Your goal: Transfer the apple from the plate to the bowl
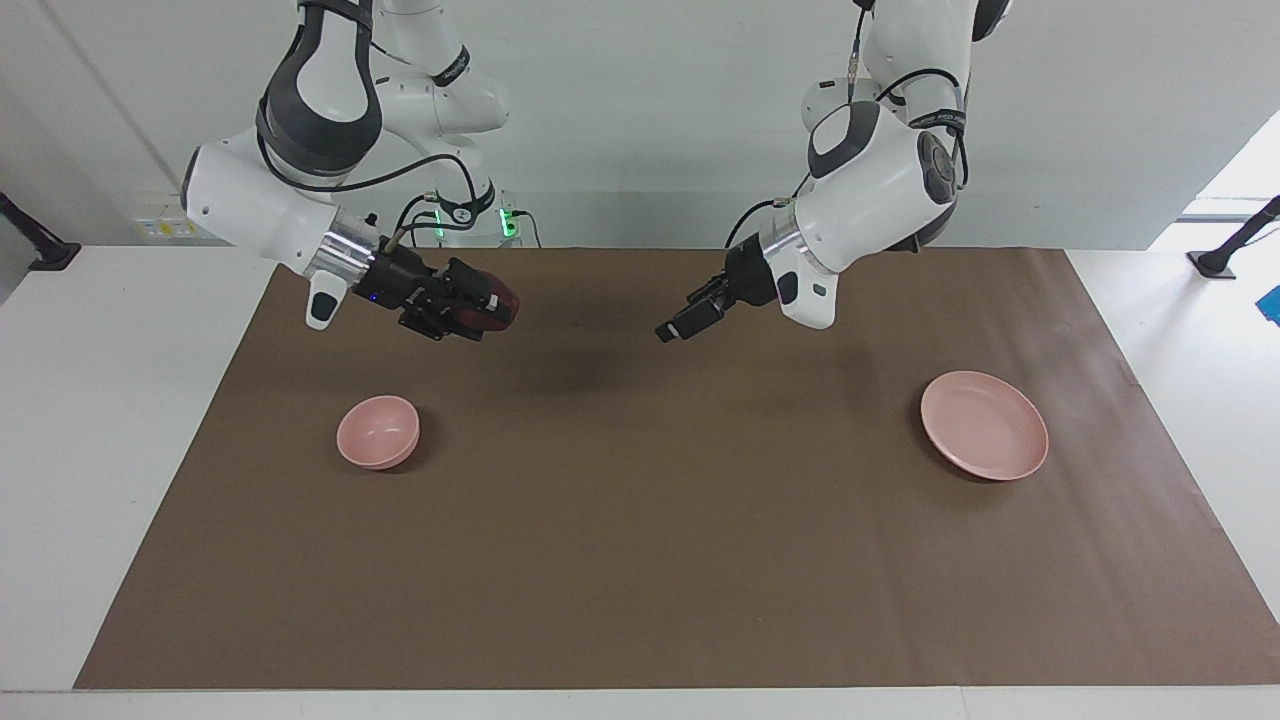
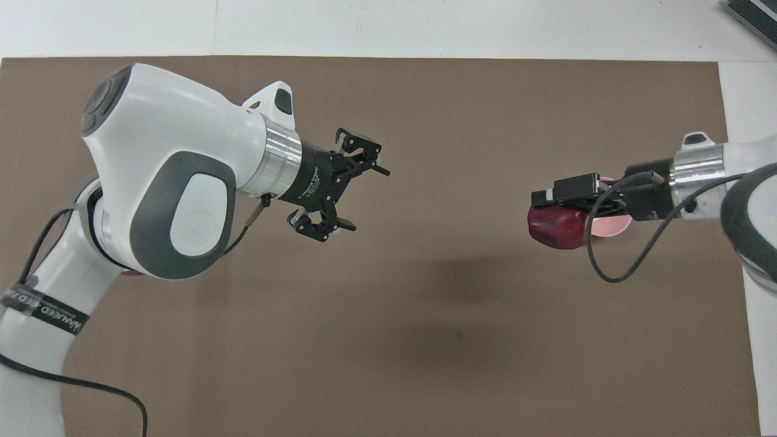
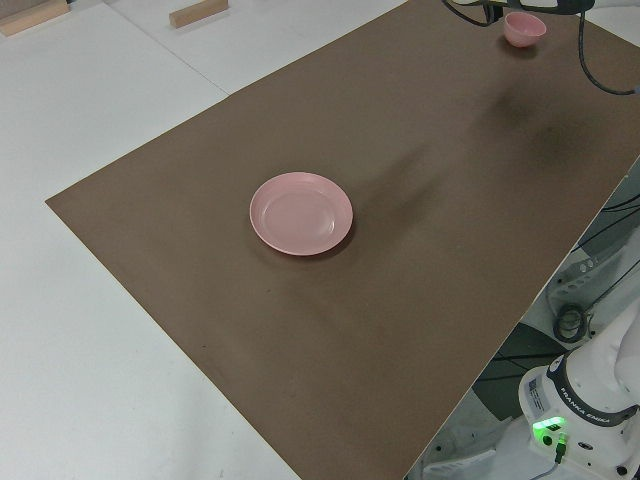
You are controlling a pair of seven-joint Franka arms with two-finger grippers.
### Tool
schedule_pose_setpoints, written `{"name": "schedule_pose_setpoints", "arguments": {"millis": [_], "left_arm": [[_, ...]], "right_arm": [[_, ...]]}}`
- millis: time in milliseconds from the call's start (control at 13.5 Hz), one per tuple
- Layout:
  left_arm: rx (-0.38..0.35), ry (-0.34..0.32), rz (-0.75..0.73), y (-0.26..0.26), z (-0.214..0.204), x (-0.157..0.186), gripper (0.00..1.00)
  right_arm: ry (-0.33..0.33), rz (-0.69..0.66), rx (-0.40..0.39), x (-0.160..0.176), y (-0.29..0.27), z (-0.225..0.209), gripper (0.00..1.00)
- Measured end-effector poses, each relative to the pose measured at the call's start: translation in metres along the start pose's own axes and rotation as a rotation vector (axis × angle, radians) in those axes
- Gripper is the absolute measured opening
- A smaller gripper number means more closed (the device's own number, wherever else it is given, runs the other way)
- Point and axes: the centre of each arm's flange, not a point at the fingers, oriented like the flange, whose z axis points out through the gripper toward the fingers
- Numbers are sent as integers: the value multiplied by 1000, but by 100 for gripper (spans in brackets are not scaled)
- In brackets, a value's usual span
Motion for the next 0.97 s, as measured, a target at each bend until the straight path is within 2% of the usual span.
{"name": "schedule_pose_setpoints", "arguments": {"millis": [223, 445, 668, 817, 965], "left_arm": [[71, 119, 131, -13, -9, 33, 100], [140, 225, 256, -33, -32, 81, 100], [210, 316, 397, -55, -65, 131, 100], [250, 337, 526, -70, -84, 157, 100], [312, 356, 670, -84, -101, 179, 100]], "right_arm": [[-42, -86, -218, 8, 17, 2, 67], [-70, -244, -445, 17, 38, 3, 67], [-79, -409, -638, 32, 49, 10, 67], [-87, -496, -743, 46, 59, 18, 67], [-97, -540, -794, 58, 64, 28, 67]]}}
